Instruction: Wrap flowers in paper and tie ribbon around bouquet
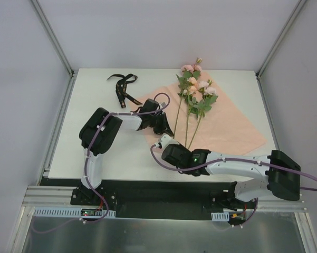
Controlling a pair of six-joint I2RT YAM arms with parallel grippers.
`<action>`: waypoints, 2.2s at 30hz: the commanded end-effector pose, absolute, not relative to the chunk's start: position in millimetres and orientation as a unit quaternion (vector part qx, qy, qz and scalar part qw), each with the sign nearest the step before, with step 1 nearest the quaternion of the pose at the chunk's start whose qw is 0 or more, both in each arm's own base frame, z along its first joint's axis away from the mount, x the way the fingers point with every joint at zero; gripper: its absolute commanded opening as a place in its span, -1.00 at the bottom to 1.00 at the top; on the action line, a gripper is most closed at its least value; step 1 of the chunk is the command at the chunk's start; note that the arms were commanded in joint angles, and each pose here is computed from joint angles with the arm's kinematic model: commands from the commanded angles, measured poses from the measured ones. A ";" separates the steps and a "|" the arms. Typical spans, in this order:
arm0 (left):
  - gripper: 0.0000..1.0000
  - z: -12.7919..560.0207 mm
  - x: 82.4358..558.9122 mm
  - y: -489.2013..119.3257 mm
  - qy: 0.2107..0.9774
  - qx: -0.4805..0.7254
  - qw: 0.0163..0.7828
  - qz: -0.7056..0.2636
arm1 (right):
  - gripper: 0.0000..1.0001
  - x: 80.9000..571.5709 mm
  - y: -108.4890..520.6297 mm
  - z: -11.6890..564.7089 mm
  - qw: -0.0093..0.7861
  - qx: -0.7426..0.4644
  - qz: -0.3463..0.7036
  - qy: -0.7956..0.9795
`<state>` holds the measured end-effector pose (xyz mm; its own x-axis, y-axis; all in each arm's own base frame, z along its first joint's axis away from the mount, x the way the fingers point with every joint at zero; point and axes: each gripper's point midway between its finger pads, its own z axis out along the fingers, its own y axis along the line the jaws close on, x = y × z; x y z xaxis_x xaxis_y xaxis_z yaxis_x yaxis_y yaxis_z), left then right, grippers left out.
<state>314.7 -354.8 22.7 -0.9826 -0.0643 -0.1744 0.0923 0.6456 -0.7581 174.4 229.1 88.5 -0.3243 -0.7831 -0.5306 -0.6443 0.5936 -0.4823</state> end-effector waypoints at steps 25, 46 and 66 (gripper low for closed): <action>-0.78 29.5 303.3 -294.7 0.904 -0.032 0.128 -0.406 | -0.99 290.8 259.7 83.7 0.326 -0.562 -0.081 0.756; -0.38 97.4 323.1 -272.4 0.863 -0.050 0.158 -0.477 | -0.99 337.7 259.3 70.0 0.314 -0.592 -0.099 0.736; -0.87 65.0 284.9 -302.7 0.840 -0.063 0.096 -0.530 | -0.94 349.6 274.9 73.6 0.335 -0.612 -0.128 0.705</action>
<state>300.0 -288.5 68.3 -0.9609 -0.2581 -0.1000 -0.0328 0.4650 -0.8847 328.2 237.1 43.5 -0.0856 -0.9761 -0.2000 -0.8356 0.1796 -0.5192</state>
